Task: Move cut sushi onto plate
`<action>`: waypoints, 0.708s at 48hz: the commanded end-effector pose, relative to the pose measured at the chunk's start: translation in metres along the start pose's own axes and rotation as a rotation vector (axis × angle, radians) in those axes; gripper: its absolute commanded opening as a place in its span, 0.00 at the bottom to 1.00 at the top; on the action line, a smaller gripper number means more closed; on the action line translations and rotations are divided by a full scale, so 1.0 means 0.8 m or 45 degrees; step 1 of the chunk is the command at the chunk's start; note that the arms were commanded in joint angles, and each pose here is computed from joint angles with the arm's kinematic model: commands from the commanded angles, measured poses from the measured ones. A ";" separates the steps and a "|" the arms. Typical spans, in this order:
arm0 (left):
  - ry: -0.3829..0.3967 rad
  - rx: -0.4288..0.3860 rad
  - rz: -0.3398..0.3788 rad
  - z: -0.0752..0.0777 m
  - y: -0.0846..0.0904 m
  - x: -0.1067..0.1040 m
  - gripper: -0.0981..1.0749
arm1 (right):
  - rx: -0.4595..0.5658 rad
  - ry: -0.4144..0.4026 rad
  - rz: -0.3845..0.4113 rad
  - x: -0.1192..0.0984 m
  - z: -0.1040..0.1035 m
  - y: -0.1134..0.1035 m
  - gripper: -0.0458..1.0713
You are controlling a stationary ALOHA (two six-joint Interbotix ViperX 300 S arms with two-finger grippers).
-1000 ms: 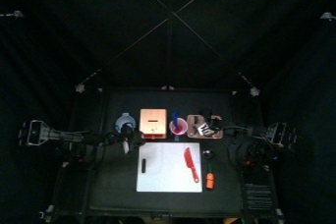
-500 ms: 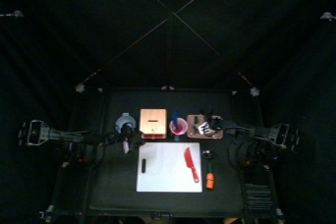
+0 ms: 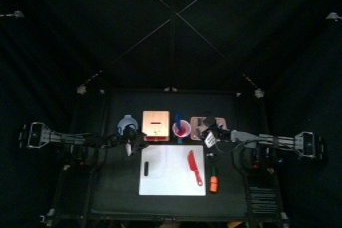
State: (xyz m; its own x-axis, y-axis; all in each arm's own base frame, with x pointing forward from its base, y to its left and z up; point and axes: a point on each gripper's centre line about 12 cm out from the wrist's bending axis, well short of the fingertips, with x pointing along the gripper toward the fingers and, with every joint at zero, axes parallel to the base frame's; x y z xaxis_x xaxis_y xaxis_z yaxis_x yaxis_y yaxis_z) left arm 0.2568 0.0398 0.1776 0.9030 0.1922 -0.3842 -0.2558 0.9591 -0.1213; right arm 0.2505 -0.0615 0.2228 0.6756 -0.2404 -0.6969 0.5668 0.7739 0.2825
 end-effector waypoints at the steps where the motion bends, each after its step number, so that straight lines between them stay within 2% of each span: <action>1: -0.046 -0.014 -0.006 0.017 -0.003 0.003 0.89 | -0.083 -0.085 0.136 -0.019 0.002 0.028 0.71; 6: -0.047 -0.027 0.000 0.017 -0.003 0.003 0.89 | -0.103 -0.131 0.220 -0.026 -0.001 0.039 0.71; 13: -0.041 -0.032 0.002 0.015 -0.002 0.003 0.89 | -0.112 -0.173 0.269 -0.026 -0.002 0.042 0.71; 17: -0.029 -0.042 0.008 0.010 -0.001 0.002 0.89 | -0.132 -0.185 0.277 -0.023 -0.003 0.042 0.71; 34: -0.041 -0.039 0.005 0.015 -0.002 0.003 0.89 | -0.144 -0.189 0.267 -0.023 -0.003 0.039 0.71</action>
State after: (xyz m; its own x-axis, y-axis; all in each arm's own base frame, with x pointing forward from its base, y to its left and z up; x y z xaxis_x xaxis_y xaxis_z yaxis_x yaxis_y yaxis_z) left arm 0.2567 0.0410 0.1781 0.9006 0.2018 -0.3849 -0.2746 0.9507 -0.1441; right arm 0.2536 -0.0303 0.2366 0.8269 -0.1405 -0.5446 0.3629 0.8730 0.3258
